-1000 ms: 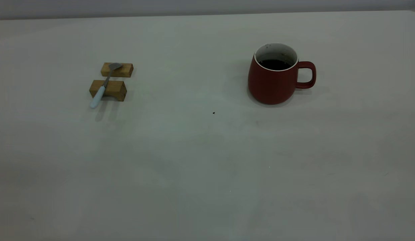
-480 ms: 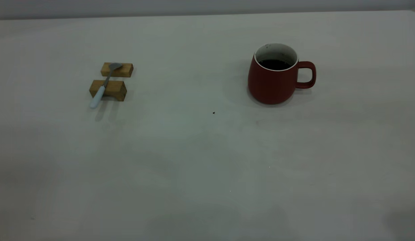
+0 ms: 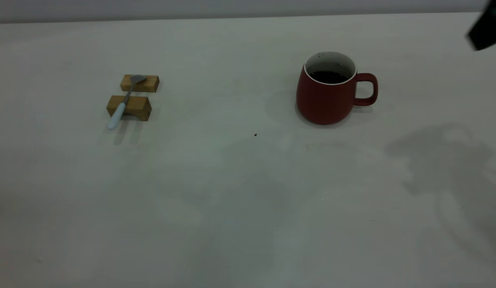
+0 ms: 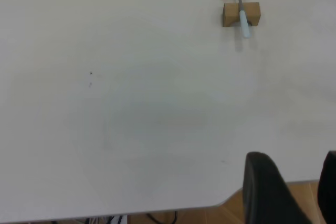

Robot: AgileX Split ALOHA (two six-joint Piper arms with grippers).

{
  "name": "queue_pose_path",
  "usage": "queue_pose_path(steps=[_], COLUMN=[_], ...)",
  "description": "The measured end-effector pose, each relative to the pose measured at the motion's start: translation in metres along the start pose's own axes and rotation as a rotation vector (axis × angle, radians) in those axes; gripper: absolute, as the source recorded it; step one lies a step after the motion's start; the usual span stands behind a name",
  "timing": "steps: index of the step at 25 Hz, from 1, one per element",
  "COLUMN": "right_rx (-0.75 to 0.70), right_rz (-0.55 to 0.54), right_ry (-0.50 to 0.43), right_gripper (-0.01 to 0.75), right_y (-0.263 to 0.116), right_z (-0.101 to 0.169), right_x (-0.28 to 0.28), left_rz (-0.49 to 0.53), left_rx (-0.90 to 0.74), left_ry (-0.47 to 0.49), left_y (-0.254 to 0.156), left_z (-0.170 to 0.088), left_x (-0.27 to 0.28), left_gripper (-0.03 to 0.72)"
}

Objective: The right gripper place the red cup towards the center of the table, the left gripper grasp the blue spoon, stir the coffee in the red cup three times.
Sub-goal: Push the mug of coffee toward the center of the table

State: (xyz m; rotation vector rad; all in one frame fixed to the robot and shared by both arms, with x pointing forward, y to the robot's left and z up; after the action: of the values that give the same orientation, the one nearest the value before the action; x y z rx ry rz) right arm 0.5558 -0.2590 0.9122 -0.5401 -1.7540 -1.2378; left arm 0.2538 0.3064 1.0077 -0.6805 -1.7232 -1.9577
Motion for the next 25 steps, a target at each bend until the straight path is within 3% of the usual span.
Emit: queue_pose_path(steps=[11, 18, 25], right_rx=[0.63, 0.802, 0.842], right_rz=[0.057, 0.033, -0.043], right_ry=[0.133, 0.213, 0.313], right_gripper=[0.57, 0.57, 0.57], right_y=[0.043, 0.049, 0.048], right_z=[0.004, 0.008, 0.022], right_x=[-0.109, -0.146, -0.171], left_rz=[0.0, 0.0, 0.0], left_rx=[0.0, 0.0, 0.0], left_ry=[0.0, 0.0, 0.0], left_y=[0.0, 0.0, 0.0], left_z=[0.0, 0.0, 0.0], left_x=[0.0, 0.0, 0.0], left_gripper=[0.32, 0.32, 0.32])
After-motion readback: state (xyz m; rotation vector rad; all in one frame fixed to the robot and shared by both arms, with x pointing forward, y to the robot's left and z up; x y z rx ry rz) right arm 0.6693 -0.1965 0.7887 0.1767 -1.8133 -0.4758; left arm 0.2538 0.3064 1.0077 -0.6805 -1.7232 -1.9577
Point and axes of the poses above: a point on each arm's last joint axis where the gripper is mounted, x pointing back along that axis away from the gripper, z along the wrist's bending axis when the last joint is at zero, y = z × x, the point moved 4 cm from there along -x, pointing out along that axis toward the gripper, and after that the axes turned 3 degrees about -x, right-handed, at the moved point
